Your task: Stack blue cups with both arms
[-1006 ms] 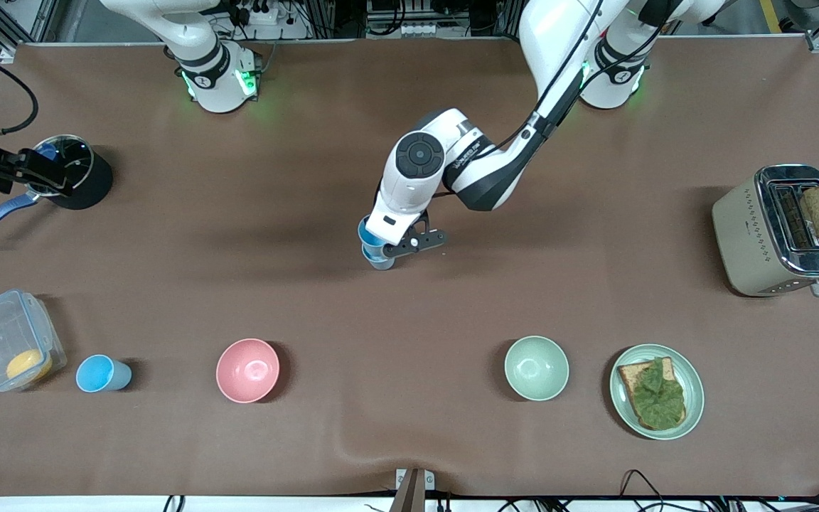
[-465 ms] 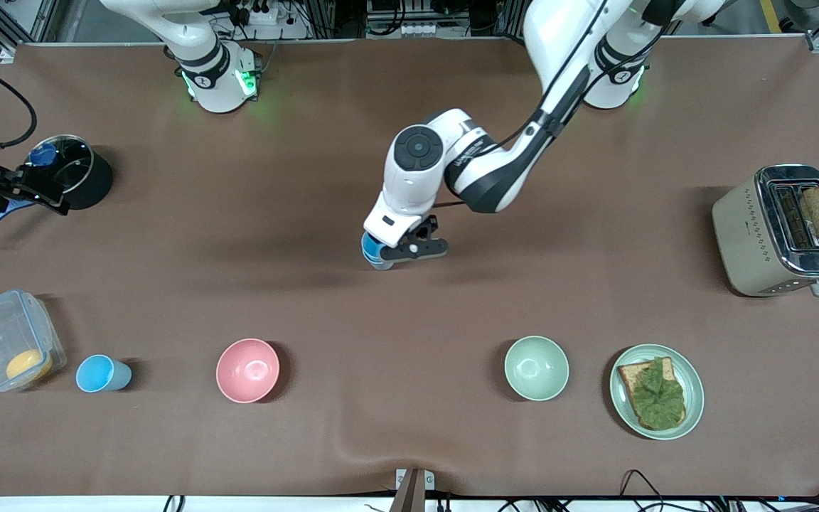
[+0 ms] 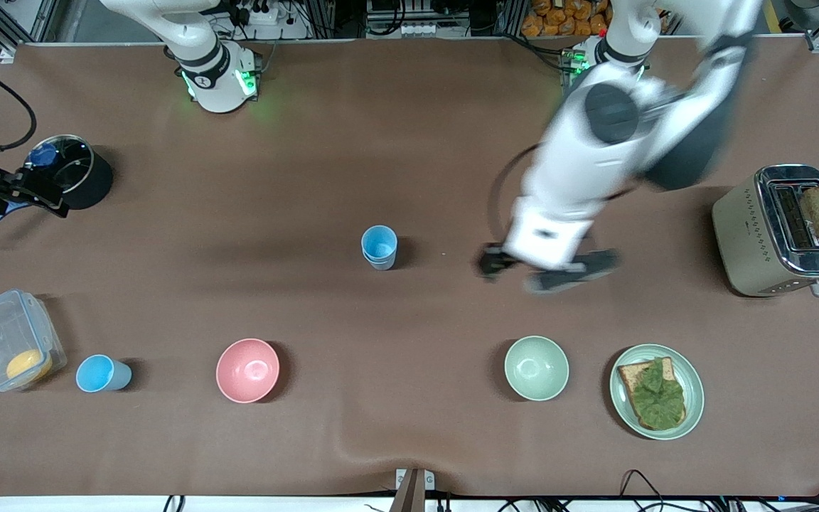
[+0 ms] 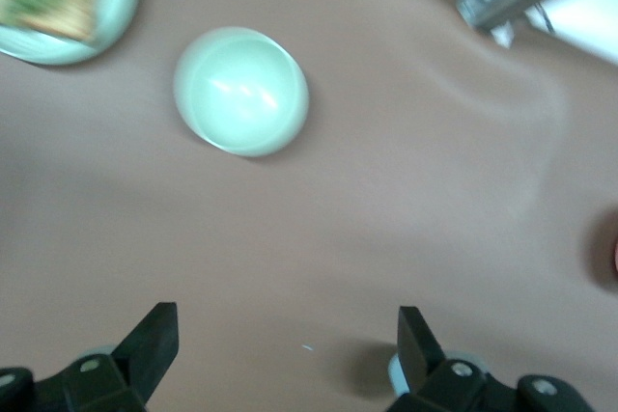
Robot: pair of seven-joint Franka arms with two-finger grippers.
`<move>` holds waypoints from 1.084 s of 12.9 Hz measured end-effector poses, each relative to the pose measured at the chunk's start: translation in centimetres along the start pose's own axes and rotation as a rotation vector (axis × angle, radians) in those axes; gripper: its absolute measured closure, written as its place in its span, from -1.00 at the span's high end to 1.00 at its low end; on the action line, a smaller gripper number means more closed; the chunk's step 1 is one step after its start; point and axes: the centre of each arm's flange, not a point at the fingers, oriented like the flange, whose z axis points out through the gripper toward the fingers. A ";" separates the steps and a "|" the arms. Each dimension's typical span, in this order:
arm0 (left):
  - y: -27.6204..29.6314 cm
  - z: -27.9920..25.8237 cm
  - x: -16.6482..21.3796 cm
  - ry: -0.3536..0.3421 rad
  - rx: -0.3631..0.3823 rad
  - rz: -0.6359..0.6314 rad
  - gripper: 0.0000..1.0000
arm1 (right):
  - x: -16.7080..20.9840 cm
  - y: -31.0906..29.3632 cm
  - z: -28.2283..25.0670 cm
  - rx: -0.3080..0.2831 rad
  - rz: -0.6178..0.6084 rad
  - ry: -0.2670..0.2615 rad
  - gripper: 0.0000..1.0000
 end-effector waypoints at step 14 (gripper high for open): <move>-19.4 -12.5 7.3 -0.033 0.125 0.315 1.00 | 0.1 -0.4 0.2 0.000 -0.008 -0.003 1.00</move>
